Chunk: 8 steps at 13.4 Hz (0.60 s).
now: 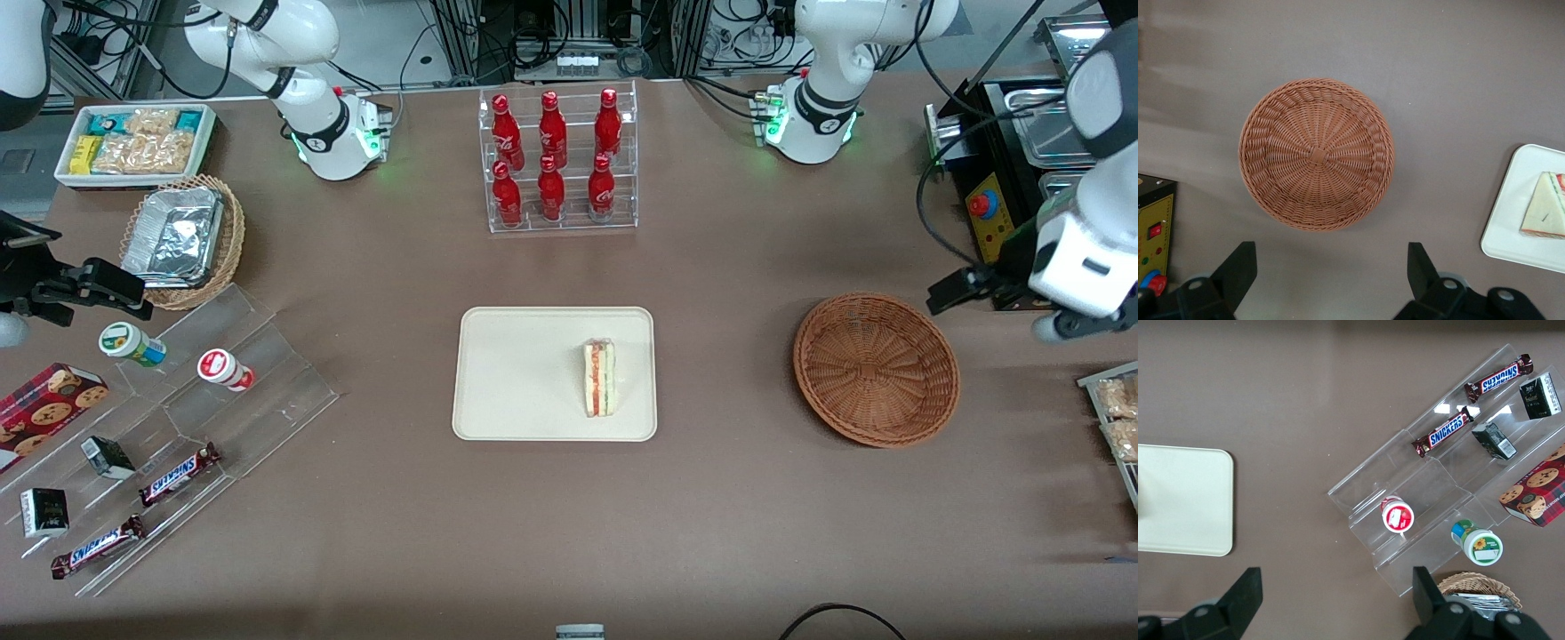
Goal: Place sandwich from basket to tray
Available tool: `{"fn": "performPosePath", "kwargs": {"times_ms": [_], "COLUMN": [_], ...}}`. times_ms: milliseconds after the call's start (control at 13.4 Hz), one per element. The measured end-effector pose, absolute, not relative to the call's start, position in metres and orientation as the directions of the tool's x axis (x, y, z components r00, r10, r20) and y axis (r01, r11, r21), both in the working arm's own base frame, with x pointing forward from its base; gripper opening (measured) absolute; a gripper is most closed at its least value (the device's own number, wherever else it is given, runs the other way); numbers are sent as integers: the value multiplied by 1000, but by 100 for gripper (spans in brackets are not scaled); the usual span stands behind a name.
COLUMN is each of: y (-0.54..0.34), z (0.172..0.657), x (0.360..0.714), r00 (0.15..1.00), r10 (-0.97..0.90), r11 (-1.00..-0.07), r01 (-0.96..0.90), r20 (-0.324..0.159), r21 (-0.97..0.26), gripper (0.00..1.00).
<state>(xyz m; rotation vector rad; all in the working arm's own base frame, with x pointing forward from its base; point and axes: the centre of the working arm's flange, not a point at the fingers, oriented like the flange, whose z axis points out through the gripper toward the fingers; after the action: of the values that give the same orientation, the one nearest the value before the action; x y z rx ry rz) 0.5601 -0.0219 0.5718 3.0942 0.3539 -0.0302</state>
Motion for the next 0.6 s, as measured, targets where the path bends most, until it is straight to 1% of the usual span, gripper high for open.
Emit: {"fn": "performPosePath", "kwargs": {"times_ms": [74, 223, 446, 595], "y": [-22, -24, -22, -24], "z": [580, 593, 604, 606], "x": [554, 543, 533, 531], "r00": [975, 981, 993, 994], "r10": [221, 191, 120, 106], "r11": [-975, -981, -992, -993], "r01": [221, 191, 119, 106], "r20": [-14, -17, -10, -6], "r21": [28, 29, -34, -43], "gripper": [100, 100, 100, 100]}}
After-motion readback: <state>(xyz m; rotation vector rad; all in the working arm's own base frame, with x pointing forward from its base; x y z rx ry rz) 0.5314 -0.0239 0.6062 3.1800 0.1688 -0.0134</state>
